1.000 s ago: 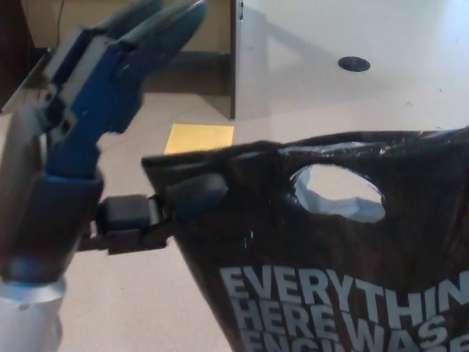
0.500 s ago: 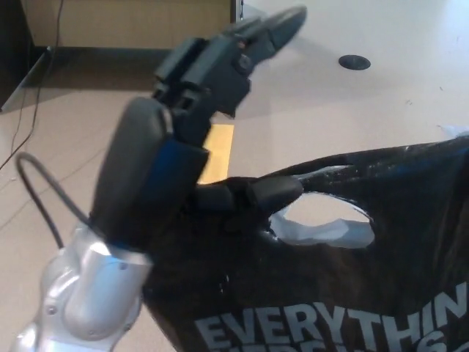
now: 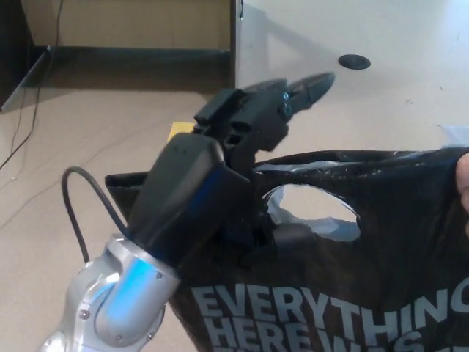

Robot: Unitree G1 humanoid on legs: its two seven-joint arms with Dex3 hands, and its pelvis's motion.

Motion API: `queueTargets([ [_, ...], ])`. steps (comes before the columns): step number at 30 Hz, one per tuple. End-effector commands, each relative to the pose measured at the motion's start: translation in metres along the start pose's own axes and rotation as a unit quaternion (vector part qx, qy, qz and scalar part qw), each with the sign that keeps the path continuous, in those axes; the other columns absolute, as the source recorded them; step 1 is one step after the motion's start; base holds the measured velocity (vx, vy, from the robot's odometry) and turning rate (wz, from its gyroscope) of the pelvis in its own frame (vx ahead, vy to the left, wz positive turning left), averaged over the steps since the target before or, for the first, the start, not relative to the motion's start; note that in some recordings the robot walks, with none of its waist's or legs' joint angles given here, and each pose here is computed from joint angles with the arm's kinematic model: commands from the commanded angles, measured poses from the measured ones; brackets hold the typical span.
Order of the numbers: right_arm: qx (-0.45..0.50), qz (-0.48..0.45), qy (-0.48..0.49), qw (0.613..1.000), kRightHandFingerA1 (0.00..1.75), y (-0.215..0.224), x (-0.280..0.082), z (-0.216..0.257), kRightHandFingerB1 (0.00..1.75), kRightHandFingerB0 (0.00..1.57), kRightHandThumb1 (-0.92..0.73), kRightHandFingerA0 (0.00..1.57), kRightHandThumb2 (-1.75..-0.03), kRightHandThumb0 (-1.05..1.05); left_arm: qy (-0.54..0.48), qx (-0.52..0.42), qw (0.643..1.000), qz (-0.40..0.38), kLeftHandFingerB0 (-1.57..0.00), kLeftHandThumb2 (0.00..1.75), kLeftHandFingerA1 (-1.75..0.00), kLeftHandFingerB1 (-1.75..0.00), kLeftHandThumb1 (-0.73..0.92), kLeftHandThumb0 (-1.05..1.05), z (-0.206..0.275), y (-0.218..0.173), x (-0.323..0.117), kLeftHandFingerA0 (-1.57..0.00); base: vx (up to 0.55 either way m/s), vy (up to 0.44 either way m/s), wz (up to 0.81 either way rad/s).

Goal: A person is holding a plastic bag and the robot extends its left hand to grab the bag by hooking its thumb into the holes at the top and brings its hand down by its side. Then it extends its arm again to hand the plastic bag back to the person.

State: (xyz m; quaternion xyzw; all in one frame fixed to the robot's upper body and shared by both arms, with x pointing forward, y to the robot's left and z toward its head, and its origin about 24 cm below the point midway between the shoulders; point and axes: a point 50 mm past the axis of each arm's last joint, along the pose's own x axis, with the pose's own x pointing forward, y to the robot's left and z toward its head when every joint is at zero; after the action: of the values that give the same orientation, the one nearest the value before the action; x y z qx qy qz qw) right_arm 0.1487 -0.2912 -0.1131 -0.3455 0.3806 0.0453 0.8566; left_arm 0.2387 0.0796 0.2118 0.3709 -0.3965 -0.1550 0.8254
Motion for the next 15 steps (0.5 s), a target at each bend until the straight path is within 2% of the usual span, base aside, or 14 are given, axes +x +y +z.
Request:
queueTargets([
  [1, -0.012, -0.008, 0.010, 1.000, 0.63, -0.007, -0.002, -0.006, 0.38, 0.50, -0.70, 0.72, -0.61, -0.38, 0.036, 0.021, 0.999, -0.035, -0.11, 0.55, -0.31, -0.25, 0.45, -0.59, -0.009, -0.006, -0.001, -0.10, 0.00, 0.000, 0.00],
  [2, -0.014, -0.008, 0.010, 1.000, 0.62, -0.007, -0.002, -0.006, 0.37, 0.50, -0.70, 0.72, -0.61, -0.40, 0.036, 0.021, 0.999, -0.035, -0.12, 0.76, -0.39, -0.35, 0.38, -0.58, -0.010, -0.006, -0.001, 0.00, 0.00, 0.000, 0.00],
  [4, -0.017, -0.006, 0.006, 1.000, 0.62, -0.006, -0.002, -0.005, 0.38, 0.50, -0.70, 0.72, -0.61, -0.38, 0.037, 0.021, 0.999, -0.033, -0.11, 0.76, -0.39, -0.34, 0.38, -0.59, -0.012, -0.007, 0.000, -0.01, 0.00, 0.000, 0.00],
  [5, -0.012, -0.006, 0.007, 1.000, 0.66, -0.006, -0.002, -0.005, 0.38, 0.50, -0.70, 0.71, -0.61, -0.37, 0.038, 0.025, 0.999, -0.030, -0.11, 0.55, -0.32, -0.26, 0.46, -0.59, -0.013, -0.007, 0.001, -0.14, 0.00, 0.000, 0.00],
  [6, -0.007, -0.007, 0.008, 1.000, 0.65, -0.006, -0.001, -0.004, 0.38, 0.51, -0.69, 0.72, -0.61, -0.37, 0.039, 0.033, 0.998, -0.022, 0.00, 0.84, -0.49, -0.48, 0.24, -0.32, -0.014, -0.006, 0.003, -0.01, 0.00, 0.000, 0.00],
  [9, -0.019, -0.006, 0.006, 1.000, 0.59, -0.006, -0.001, -0.004, 0.38, 0.50, -0.70, 0.71, -0.62, -0.38, 0.040, 0.044, 0.998, -0.005, 0.00, 0.84, -0.48, -0.47, 0.24, -0.31, -0.016, -0.007, 0.007, -0.01, 0.00, 0.000, 0.00],
  [10, -0.018, -0.006, 0.005, 1.000, 0.59, -0.006, -0.001, -0.004, 0.38, 0.50, -0.70, 0.71, -0.62, -0.38, 0.039, 0.050, 0.998, -0.002, -0.14, 0.55, -0.33, -0.27, 0.46, -0.57, -0.017, -0.008, 0.008, -0.21, 0.00, 0.000, 0.00],
  [13, -0.012, -0.006, 0.007, 1.000, 0.55, -0.007, -0.001, -0.004, 0.38, 0.50, -0.70, 0.70, -0.61, -0.38, 0.038, 0.061, 0.997, 0.017, -0.16, 0.54, -0.33, -0.27, 0.46, -0.55, -0.018, -0.010, 0.012, -0.21, 0.00, 0.000, 0.00],
  [14, -0.016, -0.007, 0.005, 1.000, 0.55, -0.008, 0.000, -0.002, 0.38, 0.49, -0.70, 0.70, -0.62, -0.39, 0.036, 0.062, 0.997, 0.022, -0.12, 0.67, -0.39, -0.35, 0.41, -0.59, -0.019, -0.009, 0.013, -0.17, 0.00, 0.000, 0.00],
  [15, -0.011, -0.007, 0.005, 1.000, 0.58, -0.008, 0.000, -0.002, 0.38, 0.50, -0.70, 0.70, -0.62, -0.38, 0.035, 0.066, 0.997, 0.027, -0.12, 0.67, -0.39, -0.35, 0.42, -0.58, -0.020, -0.010, 0.015, -0.18, 0.00, 0.000, 0.00],
])
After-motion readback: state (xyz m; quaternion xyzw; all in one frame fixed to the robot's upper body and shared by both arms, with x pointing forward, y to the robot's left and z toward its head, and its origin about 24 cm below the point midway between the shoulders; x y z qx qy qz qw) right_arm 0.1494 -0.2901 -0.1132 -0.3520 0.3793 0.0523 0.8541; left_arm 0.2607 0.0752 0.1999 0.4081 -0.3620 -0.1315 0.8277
